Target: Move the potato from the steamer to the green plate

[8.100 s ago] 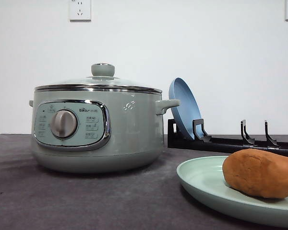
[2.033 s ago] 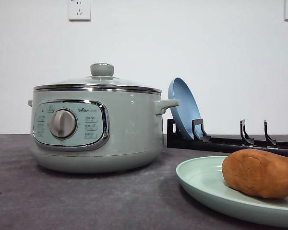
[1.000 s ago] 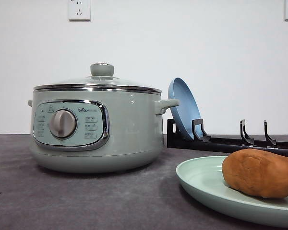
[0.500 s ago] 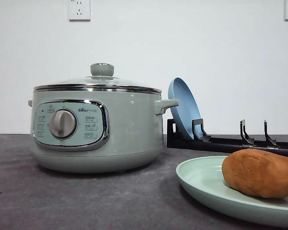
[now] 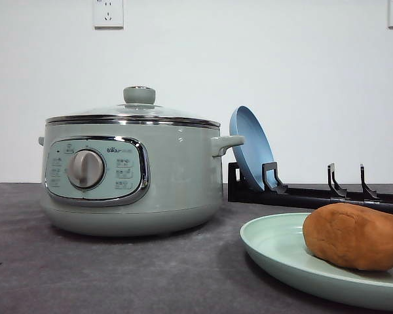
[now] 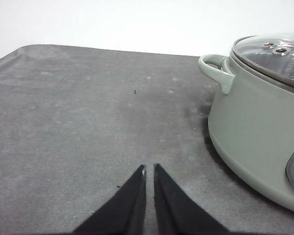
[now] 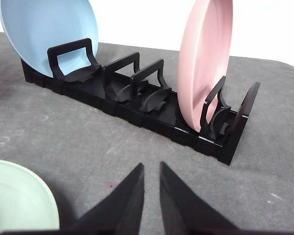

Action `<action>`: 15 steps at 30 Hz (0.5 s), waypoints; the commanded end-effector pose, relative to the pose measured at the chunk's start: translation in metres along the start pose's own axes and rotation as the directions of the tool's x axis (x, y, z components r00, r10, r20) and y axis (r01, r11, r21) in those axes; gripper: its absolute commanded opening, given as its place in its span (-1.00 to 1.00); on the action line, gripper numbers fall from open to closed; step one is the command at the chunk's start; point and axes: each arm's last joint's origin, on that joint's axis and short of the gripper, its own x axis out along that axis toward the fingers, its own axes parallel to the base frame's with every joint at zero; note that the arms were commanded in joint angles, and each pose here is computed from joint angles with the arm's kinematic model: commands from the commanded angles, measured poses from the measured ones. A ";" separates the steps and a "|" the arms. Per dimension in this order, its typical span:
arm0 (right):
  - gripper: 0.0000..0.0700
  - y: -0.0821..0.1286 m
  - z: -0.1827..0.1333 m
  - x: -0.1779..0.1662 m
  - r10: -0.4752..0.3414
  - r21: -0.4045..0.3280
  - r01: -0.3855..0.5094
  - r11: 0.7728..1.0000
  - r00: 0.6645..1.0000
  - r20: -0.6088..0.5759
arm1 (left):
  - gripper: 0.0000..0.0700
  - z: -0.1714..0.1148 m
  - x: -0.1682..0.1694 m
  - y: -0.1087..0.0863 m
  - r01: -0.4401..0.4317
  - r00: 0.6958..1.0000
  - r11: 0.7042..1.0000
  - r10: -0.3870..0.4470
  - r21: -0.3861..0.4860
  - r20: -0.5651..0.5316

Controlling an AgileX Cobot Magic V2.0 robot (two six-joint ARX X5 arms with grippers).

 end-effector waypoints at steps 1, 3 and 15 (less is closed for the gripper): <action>-0.86 0.000 0.000 0.000 -0.005 -0.004 0.005 1.000 1.000 0.007 | -0.93 -0.005 0.002 0.000 -0.002 1.000 1.000 0.002 -0.002 -0.007; -0.86 0.000 0.000 0.000 -0.005 -0.004 0.005 1.000 1.000 0.007 | -0.93 -0.005 0.002 0.000 -0.002 1.000 1.000 0.002 -0.002 -0.007; -0.86 0.000 0.000 0.000 -0.005 -0.004 0.005 1.000 1.000 0.007 | -0.93 -0.005 0.002 0.000 -0.002 1.000 1.000 0.002 -0.002 -0.007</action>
